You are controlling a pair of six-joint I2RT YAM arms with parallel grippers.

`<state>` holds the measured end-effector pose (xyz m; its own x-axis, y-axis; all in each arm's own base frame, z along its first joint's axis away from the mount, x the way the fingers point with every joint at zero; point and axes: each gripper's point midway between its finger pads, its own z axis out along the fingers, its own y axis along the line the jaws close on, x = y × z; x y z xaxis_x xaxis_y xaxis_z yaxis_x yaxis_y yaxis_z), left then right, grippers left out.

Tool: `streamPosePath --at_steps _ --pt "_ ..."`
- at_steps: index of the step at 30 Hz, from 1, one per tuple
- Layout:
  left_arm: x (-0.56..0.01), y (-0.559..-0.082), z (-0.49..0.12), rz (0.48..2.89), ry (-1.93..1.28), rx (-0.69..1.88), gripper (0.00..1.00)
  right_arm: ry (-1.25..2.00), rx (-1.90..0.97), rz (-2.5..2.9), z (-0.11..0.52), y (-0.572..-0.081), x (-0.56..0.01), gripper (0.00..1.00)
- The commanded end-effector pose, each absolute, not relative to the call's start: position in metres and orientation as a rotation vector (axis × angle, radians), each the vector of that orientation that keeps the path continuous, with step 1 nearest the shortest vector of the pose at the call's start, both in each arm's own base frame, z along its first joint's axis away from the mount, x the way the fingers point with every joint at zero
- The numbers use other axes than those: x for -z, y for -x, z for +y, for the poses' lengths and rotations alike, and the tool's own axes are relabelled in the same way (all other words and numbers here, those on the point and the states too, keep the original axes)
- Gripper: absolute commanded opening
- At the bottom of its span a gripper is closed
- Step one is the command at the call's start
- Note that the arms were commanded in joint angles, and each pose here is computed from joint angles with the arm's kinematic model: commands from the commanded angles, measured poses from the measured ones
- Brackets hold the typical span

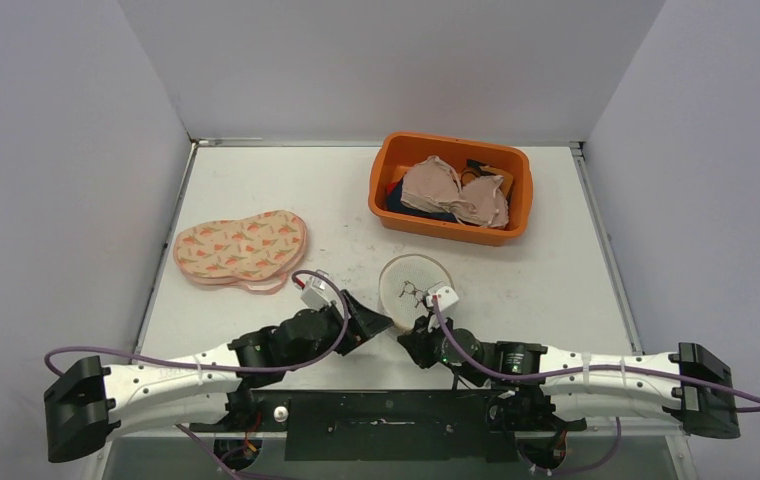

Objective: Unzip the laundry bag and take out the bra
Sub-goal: Unzip the laundry bag at the center of the board.

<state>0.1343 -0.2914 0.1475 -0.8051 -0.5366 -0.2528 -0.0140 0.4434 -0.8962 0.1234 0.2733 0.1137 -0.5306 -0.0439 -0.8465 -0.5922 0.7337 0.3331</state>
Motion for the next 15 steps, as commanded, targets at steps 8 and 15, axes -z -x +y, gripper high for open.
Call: streamPosePath --at_steps 8,15 --pt "-0.171 -0.168 -0.318 2.016 0.604 1.390 0.48 0.451 -0.860 1.960 0.292 -0.124 -0.148 0.05" --pt "-0.174 -0.174 -0.321 1.987 0.617 1.388 0.44 0.446 -0.875 1.957 0.292 -0.123 -0.149 0.05"
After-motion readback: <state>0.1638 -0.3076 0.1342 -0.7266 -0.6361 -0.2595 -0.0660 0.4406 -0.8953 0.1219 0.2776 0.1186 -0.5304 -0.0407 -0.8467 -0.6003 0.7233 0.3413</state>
